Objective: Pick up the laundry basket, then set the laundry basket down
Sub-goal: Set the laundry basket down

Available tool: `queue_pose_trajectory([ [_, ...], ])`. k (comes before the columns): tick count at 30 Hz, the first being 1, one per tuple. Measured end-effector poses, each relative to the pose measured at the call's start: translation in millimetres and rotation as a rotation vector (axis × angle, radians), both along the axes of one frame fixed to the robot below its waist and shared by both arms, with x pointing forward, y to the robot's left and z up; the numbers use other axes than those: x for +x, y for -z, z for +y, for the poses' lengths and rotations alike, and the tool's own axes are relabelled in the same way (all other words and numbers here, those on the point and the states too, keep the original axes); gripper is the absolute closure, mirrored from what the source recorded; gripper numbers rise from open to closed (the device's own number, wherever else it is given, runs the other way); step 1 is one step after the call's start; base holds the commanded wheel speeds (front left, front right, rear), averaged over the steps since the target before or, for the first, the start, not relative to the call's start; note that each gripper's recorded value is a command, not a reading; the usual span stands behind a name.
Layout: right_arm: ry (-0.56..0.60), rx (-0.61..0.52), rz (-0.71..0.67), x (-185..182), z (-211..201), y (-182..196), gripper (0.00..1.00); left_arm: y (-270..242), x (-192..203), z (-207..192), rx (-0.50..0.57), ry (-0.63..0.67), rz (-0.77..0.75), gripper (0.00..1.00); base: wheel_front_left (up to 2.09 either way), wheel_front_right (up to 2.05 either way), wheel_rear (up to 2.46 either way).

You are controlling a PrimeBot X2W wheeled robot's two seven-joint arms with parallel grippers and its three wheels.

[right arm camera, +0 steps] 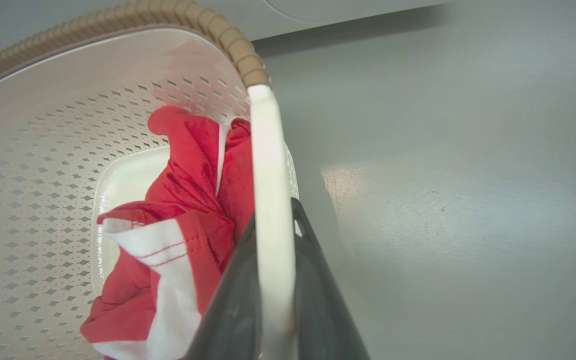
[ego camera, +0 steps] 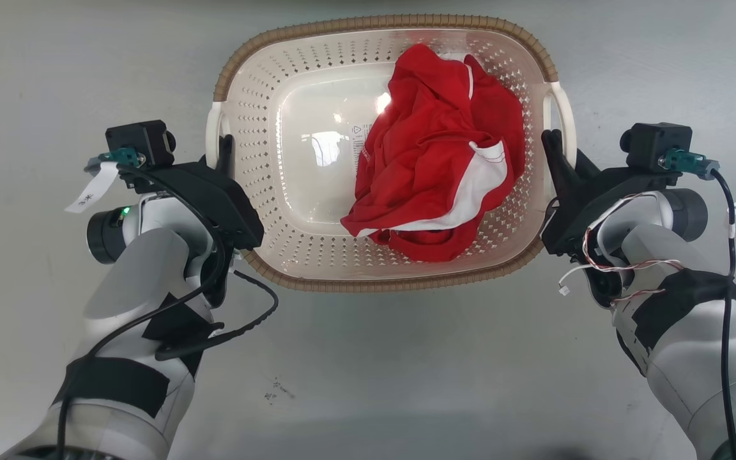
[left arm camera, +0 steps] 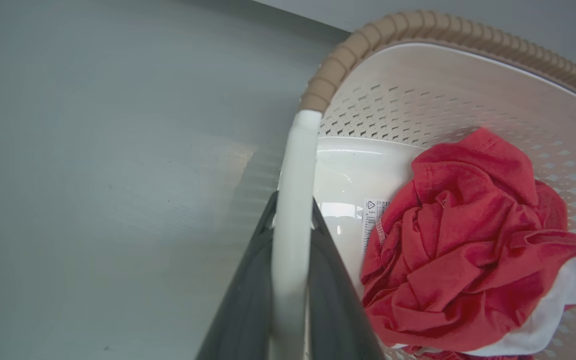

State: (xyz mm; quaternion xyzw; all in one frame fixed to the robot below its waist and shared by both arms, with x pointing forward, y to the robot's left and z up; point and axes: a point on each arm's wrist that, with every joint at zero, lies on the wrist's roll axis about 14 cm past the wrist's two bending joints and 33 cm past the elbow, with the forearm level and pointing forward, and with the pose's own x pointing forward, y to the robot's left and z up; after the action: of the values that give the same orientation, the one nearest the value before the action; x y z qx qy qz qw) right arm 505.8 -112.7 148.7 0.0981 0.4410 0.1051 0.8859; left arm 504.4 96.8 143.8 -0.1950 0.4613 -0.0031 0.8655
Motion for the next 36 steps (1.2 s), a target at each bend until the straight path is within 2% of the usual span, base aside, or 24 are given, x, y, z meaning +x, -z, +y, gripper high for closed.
queue_pose_trajectory([
  [11,-0.009,0.001,-0.001,-1,5,-2,1.00,-2,-2,2,-0.006,-0.001,0.007,1.00,0.00,0.00,0.00],
  [12,-0.009,0.001,-0.001,-1,5,-2,0.64,-2,-3,2,-0.010,-0.002,0.010,0.77,0.00,0.00,0.00],
  [13,-0.009,0.002,-0.001,-1,6,-2,0.00,-2,-3,2,-0.013,-0.002,0.015,0.35,0.00,0.00,0.00],
  [14,-0.012,0.002,0.000,-2,6,-2,0.00,-3,-2,2,-0.022,-0.010,0.014,0.00,0.00,0.00,0.00],
  [18,-0.024,-0.012,-0.005,-1,3,-4,0.00,-4,0,17,-0.004,-0.030,0.022,0.00,0.00,0.00,0.00],
  [23,-0.037,0.005,-0.042,6,11,-15,0.00,-13,4,17,-0.013,-0.023,0.000,0.00,0.00,0.00,0.00],
  [36,-0.014,0.004,-0.135,9,1,-57,0.00,-54,2,12,0.026,0.070,-0.120,0.00,0.00,0.00,0.00],
])
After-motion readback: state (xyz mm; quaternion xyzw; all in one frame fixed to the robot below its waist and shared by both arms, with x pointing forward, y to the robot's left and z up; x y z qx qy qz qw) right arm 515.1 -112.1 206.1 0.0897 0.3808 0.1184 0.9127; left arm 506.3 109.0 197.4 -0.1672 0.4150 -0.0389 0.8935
